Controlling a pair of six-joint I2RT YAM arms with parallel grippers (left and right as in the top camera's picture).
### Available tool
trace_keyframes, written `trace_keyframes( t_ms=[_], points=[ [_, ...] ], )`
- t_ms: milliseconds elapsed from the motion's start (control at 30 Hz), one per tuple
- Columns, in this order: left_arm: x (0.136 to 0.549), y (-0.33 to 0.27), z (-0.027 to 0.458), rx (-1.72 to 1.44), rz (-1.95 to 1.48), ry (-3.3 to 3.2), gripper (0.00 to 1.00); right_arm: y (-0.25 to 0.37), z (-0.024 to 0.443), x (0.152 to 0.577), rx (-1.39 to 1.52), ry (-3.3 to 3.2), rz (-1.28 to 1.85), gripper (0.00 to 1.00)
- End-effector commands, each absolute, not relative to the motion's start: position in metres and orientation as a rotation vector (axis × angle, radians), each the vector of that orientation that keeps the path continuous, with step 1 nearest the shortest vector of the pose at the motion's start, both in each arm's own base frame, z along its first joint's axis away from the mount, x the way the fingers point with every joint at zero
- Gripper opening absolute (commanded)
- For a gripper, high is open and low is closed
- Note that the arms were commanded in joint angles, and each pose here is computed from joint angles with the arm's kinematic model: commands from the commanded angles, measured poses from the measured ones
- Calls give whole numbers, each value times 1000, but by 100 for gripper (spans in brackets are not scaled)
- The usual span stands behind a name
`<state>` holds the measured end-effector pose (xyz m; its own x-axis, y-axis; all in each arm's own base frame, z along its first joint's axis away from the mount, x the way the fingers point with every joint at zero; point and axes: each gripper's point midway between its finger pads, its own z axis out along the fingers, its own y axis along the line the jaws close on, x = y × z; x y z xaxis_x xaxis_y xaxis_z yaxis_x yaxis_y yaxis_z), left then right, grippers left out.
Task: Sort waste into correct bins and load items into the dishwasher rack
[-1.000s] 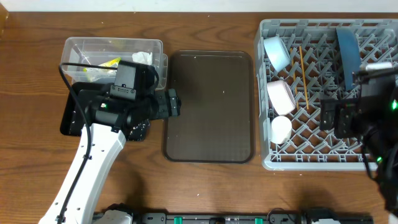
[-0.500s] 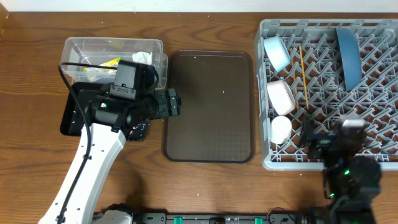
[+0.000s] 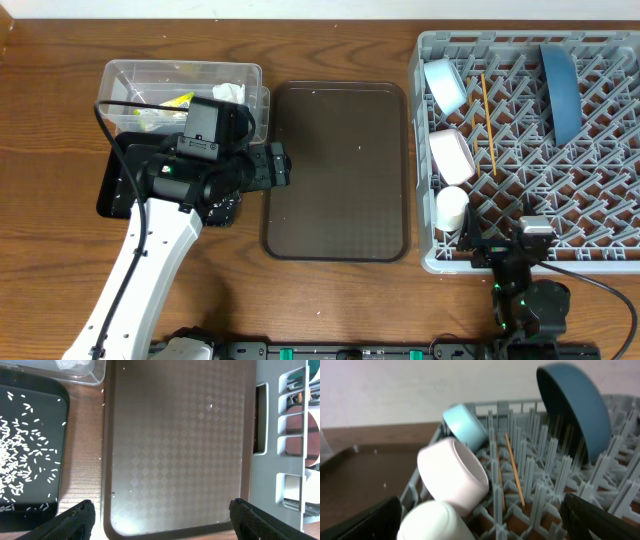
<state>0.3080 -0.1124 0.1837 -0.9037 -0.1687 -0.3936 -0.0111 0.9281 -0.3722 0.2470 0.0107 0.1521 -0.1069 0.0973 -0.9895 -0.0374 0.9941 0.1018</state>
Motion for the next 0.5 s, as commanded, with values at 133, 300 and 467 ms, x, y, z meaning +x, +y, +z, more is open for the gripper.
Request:
trace_keyframes(
  t_ms=[133,300,467],
  points=[
    [311,-111,191,-121,-502,2636,88,22,158,245,29,1644,175,99],
    [311,-111,191,-121,-502,2636,88,23,158,245,24,1644,179,99],
    [311,-111,191,-121,-502,2636,88,23,158,245,24,1644,179,99]
  ],
)
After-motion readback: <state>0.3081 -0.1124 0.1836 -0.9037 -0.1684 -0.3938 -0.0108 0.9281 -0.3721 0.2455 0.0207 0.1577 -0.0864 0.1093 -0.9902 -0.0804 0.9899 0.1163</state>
